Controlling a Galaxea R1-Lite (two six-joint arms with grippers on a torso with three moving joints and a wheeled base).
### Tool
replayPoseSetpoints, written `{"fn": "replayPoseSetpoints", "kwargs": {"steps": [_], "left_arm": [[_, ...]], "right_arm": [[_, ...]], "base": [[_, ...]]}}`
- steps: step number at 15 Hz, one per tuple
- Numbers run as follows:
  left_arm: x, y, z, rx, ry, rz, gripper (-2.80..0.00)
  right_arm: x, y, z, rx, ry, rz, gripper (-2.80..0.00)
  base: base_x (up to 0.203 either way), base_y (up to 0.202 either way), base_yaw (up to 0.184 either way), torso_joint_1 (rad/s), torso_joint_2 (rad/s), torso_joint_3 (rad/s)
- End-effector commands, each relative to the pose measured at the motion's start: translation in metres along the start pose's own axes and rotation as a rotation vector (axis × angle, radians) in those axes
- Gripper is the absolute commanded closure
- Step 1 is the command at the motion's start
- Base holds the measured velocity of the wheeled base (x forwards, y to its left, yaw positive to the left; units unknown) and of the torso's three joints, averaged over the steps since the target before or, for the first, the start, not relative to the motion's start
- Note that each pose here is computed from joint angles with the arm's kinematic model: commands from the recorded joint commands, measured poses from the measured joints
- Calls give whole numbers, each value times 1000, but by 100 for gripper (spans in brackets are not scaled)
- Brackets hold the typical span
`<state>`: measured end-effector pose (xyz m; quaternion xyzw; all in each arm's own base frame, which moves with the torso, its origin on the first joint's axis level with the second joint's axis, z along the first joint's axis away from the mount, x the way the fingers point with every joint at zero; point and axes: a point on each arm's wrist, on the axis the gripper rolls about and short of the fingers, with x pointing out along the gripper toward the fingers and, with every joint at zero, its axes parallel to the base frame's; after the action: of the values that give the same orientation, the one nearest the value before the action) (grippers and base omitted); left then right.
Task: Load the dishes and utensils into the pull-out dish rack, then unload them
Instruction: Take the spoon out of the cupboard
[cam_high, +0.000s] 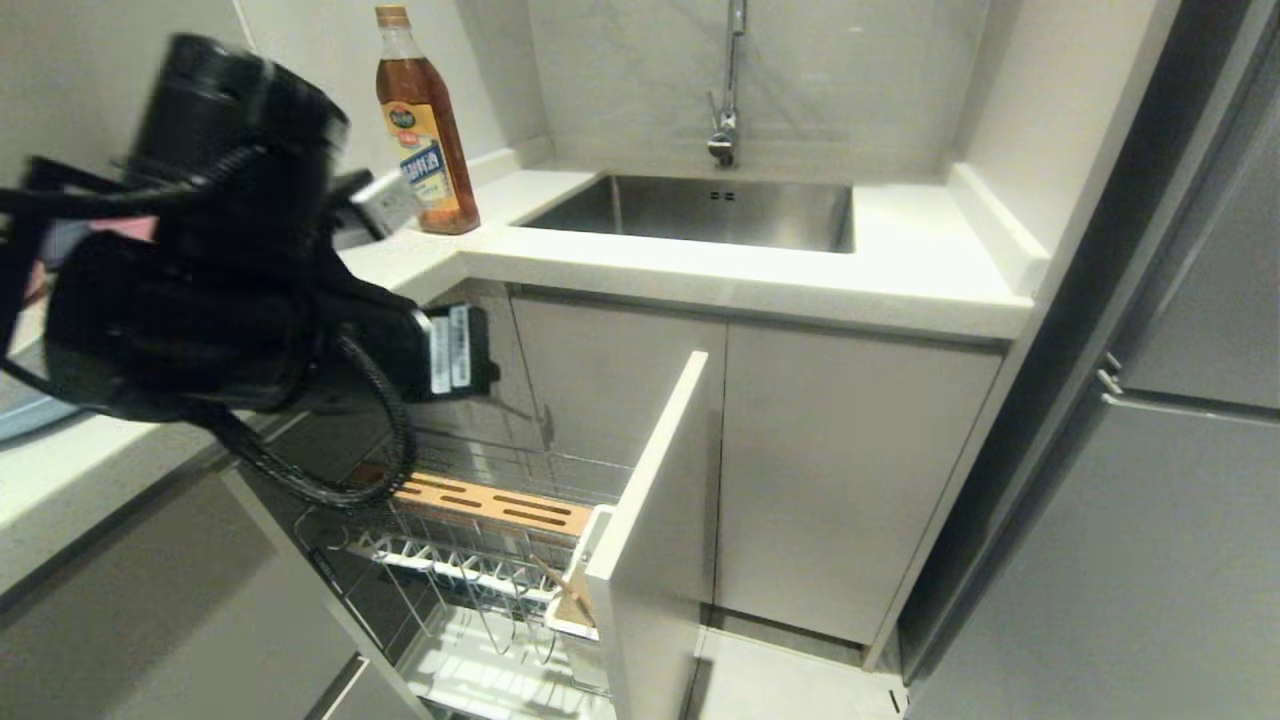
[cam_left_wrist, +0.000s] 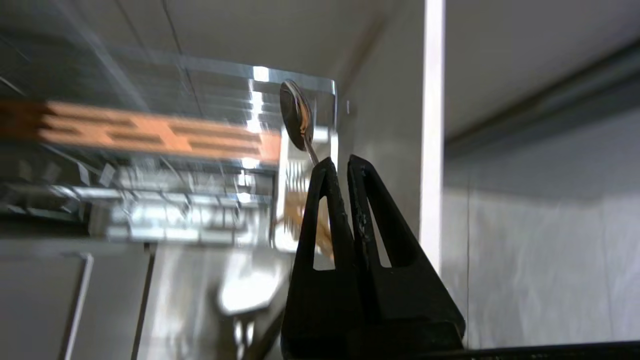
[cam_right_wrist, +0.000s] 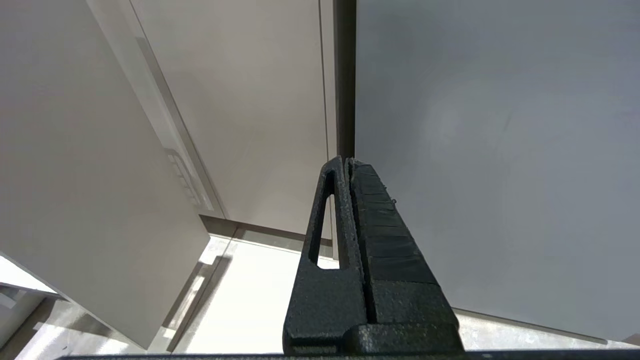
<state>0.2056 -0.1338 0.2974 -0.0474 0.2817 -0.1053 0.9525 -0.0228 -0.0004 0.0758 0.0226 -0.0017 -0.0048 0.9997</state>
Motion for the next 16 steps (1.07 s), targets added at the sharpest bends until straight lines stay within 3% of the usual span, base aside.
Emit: {"fn": "replayPoseSetpoints", "kwargs": {"steps": [1,5,7,10,14,16], "left_arm": [[-44,11,11,-42,-131,-7,0],[-98,38,36,-150,-361,72,0],[-104,58,48,-197,-455,173,0],[-102,88,66,-209,-580,357,0],[-73,102,77,-191,-613,648,0],[-59,108,80,-179,-593,781,0]], "right_arm": [[0,0,0,0,0,0,0],[0,0,0,1,0,0,0],[0,0,0,1,0,0,0],[0,0,0,1,0,0,0],[0,0,0,1,0,0,0],[0,0,0,1,0,0,0]], "base": [[0,0,0,0,0,0],[0,0,0,0,0,0],[0,0,0,0,0,0],[0,0,0,0,0,0],[0,0,0,0,0,0],[0,0,0,0,0,0]]}}
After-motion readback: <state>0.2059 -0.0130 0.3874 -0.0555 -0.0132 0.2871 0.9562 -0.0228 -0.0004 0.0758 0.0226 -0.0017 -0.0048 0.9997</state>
